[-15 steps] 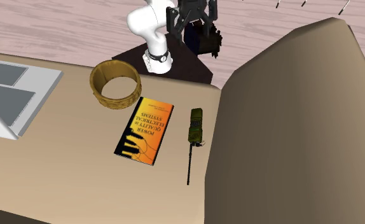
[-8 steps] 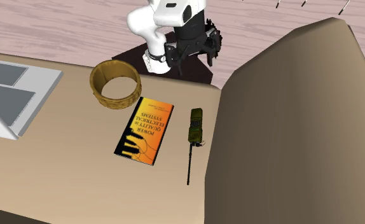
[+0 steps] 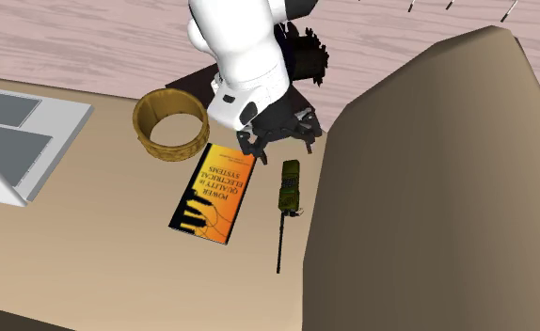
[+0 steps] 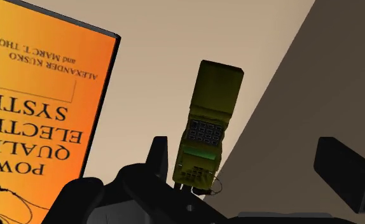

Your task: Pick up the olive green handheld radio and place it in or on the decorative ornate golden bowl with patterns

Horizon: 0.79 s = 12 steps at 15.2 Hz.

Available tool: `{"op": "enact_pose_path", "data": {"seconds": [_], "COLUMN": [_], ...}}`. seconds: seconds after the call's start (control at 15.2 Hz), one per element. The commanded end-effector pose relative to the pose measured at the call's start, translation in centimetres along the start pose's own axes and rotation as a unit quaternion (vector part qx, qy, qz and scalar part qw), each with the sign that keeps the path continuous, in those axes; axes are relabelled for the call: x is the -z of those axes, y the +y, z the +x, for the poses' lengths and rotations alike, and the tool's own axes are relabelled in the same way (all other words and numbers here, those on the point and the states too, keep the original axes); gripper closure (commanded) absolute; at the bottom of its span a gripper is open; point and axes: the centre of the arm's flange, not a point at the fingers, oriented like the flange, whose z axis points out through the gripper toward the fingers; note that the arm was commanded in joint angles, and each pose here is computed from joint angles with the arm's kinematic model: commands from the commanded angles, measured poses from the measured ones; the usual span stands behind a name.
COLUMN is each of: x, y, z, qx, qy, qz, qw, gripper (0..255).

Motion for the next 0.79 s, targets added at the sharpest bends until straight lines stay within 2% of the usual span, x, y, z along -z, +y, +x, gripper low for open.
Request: {"op": "enact_pose_path", "data": {"seconds": [0.0, 0.13, 0.59, 0.73], "x": [-1.8, -3.0, -7.0, -7.0], "y": [1.5, 2.5, 2.3, 2.3], "z": [1.9, 3.2, 3.2, 3.2], "qx": [-0.031, -0.052, -0.052, -0.052], "qy": [0.0, -0.001, -0.001, -0.001], "qz": [0.015, 0.025, 0.025, 0.025], "qw": [0.9994, 0.9984, 0.9984, 0.9984], "gripper": [0, 0, 0, 0]}}
